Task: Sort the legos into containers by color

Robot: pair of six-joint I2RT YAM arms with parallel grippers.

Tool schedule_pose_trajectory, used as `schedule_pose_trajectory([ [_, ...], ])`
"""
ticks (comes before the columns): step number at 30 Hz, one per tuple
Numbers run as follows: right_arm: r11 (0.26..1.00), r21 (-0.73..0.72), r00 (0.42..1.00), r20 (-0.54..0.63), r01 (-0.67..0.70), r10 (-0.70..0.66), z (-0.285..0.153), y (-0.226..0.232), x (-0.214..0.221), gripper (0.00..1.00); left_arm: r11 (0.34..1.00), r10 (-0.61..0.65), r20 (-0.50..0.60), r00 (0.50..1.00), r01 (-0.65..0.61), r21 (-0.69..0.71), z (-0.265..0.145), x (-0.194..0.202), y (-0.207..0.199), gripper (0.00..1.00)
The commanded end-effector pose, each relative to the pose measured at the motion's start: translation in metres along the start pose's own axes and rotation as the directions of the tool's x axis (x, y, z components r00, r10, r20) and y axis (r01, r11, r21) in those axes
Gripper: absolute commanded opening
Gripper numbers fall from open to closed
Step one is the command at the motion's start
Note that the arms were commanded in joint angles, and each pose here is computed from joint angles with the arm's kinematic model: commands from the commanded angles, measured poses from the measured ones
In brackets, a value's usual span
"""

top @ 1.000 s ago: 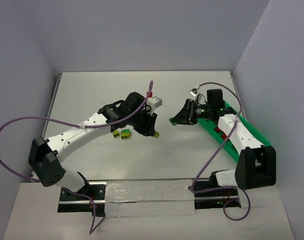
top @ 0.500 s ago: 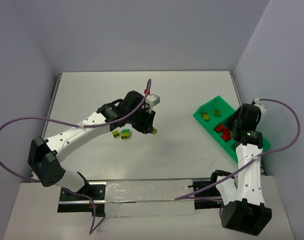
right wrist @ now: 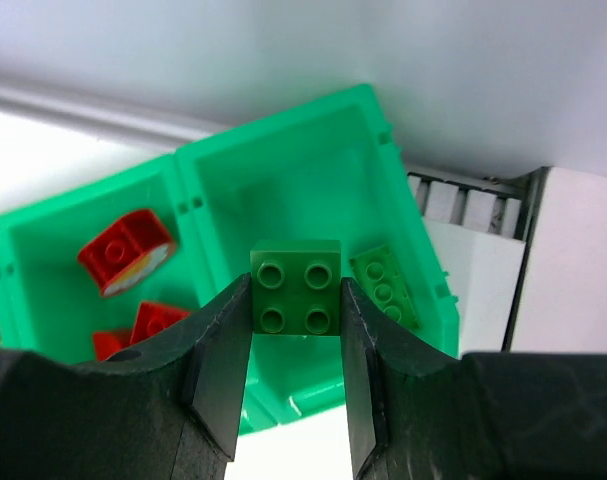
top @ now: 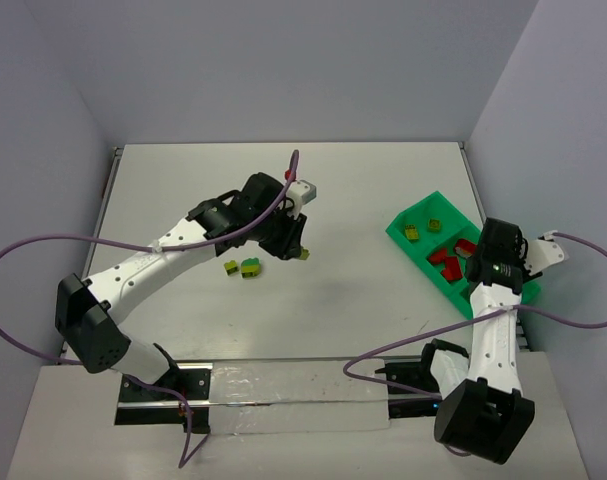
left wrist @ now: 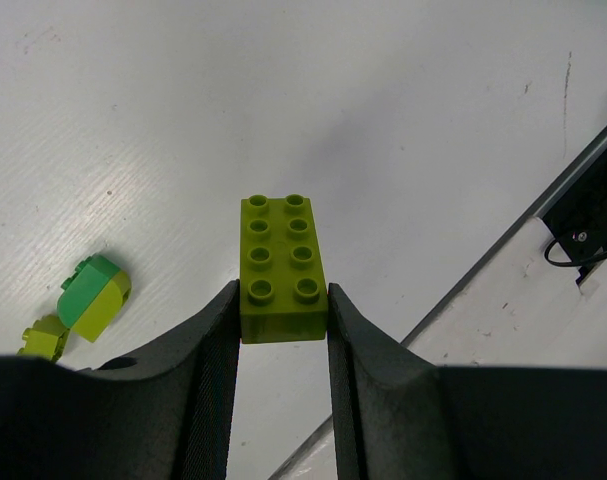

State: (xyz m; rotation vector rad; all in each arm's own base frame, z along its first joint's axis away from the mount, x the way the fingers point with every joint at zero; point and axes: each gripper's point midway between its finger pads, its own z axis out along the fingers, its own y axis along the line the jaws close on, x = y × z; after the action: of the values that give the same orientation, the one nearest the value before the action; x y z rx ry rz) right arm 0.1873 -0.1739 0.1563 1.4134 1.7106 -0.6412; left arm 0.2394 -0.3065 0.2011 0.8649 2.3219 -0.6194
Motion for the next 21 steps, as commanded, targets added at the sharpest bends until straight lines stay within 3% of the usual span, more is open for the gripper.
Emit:
schedule_pose_trajectory([
  [1,0.992,0.090,0.991,0.106,-0.091,0.081,0.010,-0.011,-0.014,0.09,1.000,0.015,0.037,0.999,-0.015,0.006,-0.007,-0.016,-0.002,0.00],
  [4,0.991,0.109,0.993,0.097,-0.080,0.069,0.015,-0.015,-0.005,0.17,1.000,0.012,0.028,1.000,-0.012,0.002,-0.005,-0.015,-0.001,0.00],
  [8,0.989,0.122,0.992,0.110,-0.078,0.064,0.017,-0.018,-0.005,0.57,1.000,0.007,0.043,0.999,-0.007,-0.004,-0.005,-0.024,-0.001,0.00],
  [10,0.990,0.116,0.992,0.111,-0.074,0.061,0.018,-0.016,-0.005,0.69,1.000,0.002,0.046,0.999,-0.002,0.000,-0.006,-0.027,-0.002,0.00],
  [13,0.993,0.092,0.993,0.104,-0.068,0.058,0.018,-0.011,-0.005,0.80,1.000,-0.007,0.052,0.999,0.006,0.011,-0.005,-0.032,-0.005,0.00],
  [18,0.998,0.045,0.994,0.094,-0.053,0.049,0.015,-0.002,-0.010,0.82,0.999,-0.024,0.057,0.998,0.023,0.028,-0.003,-0.038,-0.009,0.00],
  [21,0.987,-0.162,1.000,0.001,-0.021,0.022,0.000,0.035,-0.008,0.80,0.998,-0.033,0.058,0.998,0.030,0.048,-0.003,-0.040,-0.013,0.00],
])
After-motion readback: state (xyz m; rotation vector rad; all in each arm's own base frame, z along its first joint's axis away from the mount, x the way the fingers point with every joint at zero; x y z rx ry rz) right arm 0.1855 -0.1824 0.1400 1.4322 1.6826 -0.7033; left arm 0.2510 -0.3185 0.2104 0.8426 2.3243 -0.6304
